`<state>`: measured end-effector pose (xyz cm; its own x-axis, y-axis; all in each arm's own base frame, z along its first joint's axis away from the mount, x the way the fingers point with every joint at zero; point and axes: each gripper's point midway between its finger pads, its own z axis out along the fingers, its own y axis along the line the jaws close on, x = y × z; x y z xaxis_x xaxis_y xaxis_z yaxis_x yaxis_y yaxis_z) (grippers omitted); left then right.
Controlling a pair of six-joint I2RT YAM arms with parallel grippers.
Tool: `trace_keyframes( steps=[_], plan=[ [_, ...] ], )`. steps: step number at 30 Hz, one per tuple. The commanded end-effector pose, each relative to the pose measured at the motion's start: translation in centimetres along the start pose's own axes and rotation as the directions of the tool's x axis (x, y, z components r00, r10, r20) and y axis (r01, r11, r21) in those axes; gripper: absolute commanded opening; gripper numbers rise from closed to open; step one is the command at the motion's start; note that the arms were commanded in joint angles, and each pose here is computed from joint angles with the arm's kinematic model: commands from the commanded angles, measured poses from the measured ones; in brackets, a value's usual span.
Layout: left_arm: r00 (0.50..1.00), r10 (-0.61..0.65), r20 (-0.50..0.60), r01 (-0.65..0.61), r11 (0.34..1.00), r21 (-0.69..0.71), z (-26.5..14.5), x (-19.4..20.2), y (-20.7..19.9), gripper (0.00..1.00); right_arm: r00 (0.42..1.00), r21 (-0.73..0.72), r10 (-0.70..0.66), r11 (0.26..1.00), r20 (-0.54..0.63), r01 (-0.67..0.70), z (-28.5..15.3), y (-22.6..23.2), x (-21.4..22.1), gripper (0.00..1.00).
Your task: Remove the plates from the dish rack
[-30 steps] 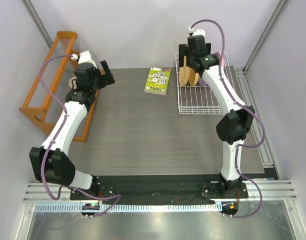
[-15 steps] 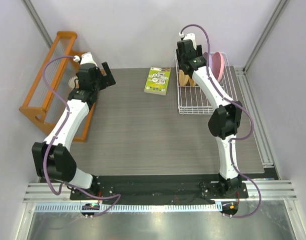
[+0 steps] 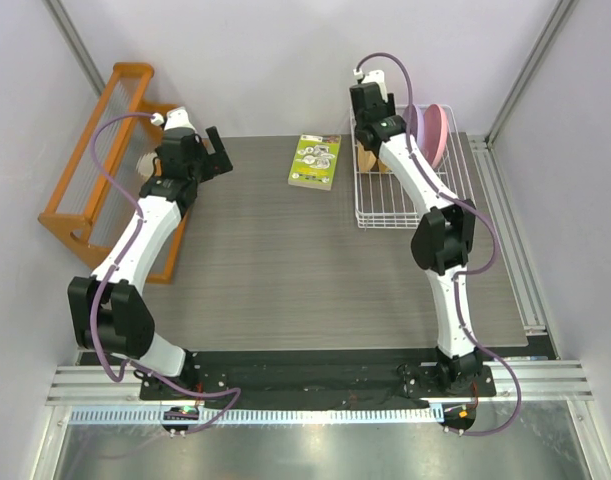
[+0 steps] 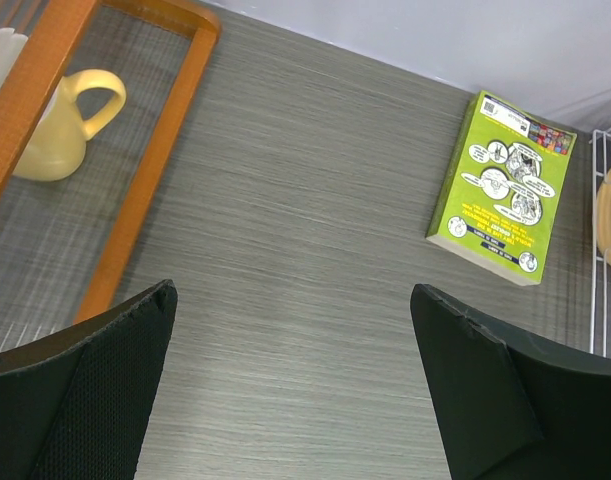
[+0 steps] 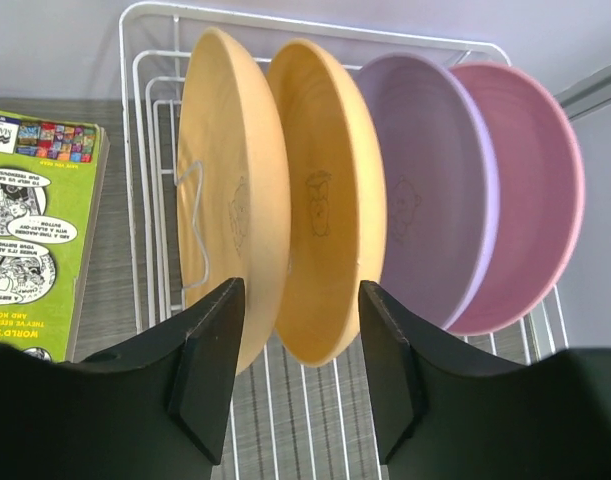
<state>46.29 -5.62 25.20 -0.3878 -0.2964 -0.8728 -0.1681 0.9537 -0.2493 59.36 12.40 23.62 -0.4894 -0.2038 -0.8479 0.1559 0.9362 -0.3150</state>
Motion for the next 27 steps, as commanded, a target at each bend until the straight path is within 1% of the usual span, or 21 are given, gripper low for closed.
trace_keyframes(
  steps=[1, 2, 7, 11, 12, 13, 14, 15, 17, 19, 21, 22, 23, 25, 26, 27],
  plan=[
    [1.000, 0.000, 0.030, 0.000, 1.000, -0.012, -0.1, -1.2, 0.1, 1.00, 0.999, 0.007, 0.022, 1.000, 0.043, -0.023, 0.2, 0.4, -1.4, 0.56],
    [1.000, 0.003, 0.028, -0.002, 1.000, -0.013, 0.1, -1.0, 0.1, 1.00, 0.999, 0.006, 0.025, 1.000, 0.045, -0.025, 0.3, 0.5, -1.4, 0.57],
    [1.000, 0.012, 0.021, -0.012, 1.000, -0.022, 0.3, -0.8, 0.3, 1.00, 0.998, 0.013, 0.018, 1.000, 0.053, -0.019, 0.9, 0.9, -1.4, 0.58],
    [1.000, 0.018, 0.013, -0.018, 0.999, -0.030, 0.6, -0.5, 0.5, 0.99, 0.999, 0.026, 0.008, 1.000, 0.042, -0.009, 1.8, 1.3, -0.7, 0.45],
    [1.000, 0.022, 0.012, -0.022, 0.999, -0.032, 0.6, -0.5, 0.5, 0.99, 0.999, 0.022, 0.007, 1.000, 0.041, -0.008, 1.8, 1.5, -0.7, 0.39],
    [1.000, 0.026, 0.010, -0.026, 0.999, -0.032, 0.6, -0.4, 0.6, 1.00, 0.999, 0.023, 0.006, 1.000, 0.038, -0.007, 2.0, 1.6, -0.5, 0.30],
    [1.000, 0.028, 0.012, -0.028, 0.999, -0.037, 0.6, -0.4, 0.7, 0.99, 0.999, 0.026, 0.000, 1.000, 0.033, -0.001, 2.1, 1.6, -0.3, 0.26],
    [0.999, 0.031, 0.009, -0.030, 0.999, -0.039, 0.8, -0.3, 0.7, 0.99, 0.999, 0.025, 0.001, 1.000, 0.036, -0.002, 2.0, 1.7, -0.4, 0.19],
    [0.999, 0.035, 0.005, -0.035, 0.998, -0.046, 0.9, -0.2, 0.8, 0.99, 0.999, 0.031, -0.005, 1.000, 0.042, 0.004, 1.8, 1.8, -0.5, 0.15],
    [0.999, 0.034, 0.004, -0.034, 0.998, -0.046, 1.0, -0.1, 0.8, 0.99, 0.998, 0.058, -0.015, 0.998, 0.060, 0.012, 1.2, 1.8, -1.1, 0.08],
    [0.999, 0.032, 0.003, -0.032, 0.998, -0.049, 1.1, -0.1, 0.9, 0.99, 0.995, 0.082, -0.029, 0.996, 0.097, 0.021, 0.3, 1.8, -2.4, 0.04],
    [0.999, 0.033, 0.002, -0.033, 0.998, -0.049, 1.1, -0.1, 0.8, 0.99, 0.993, 0.122, -0.030, 0.992, 0.110, 0.016, -0.3, 1.3, -2.9, 0.03],
    [0.999, 0.033, 0.002, -0.033, 0.998, -0.050, 1.1, -0.1, 0.9, 1.00, 0.991, 0.149, -0.046, 0.988, 0.123, 0.028, -0.8, 1.0, -3.5, 0.03],
    [0.999, 0.035, 0.003, -0.034, 0.998, -0.059, 1.0, -0.2, 1.1, 0.99, 0.985, 0.191, -0.041, 0.982, 0.170, 0.008, -2.1, 0.8, -5.0, 0.02],
    [0.999, 0.040, 0.002, -0.039, 0.997, -0.061, 1.1, -0.1, 1.1, 0.99, 0.980, 0.251, -0.033, 0.968, 0.197, -0.018, -2.8, 0.0, -5.9, 0.02],
    [0.999, 0.042, 0.001, -0.042, 0.997, -0.063, 1.0, -0.1, 1.1, 0.99, 0.977, 0.285, -0.070, 0.958, 0.201, 0.009, -3.3, -0.4, -6.4, 0.02]
  ],
)
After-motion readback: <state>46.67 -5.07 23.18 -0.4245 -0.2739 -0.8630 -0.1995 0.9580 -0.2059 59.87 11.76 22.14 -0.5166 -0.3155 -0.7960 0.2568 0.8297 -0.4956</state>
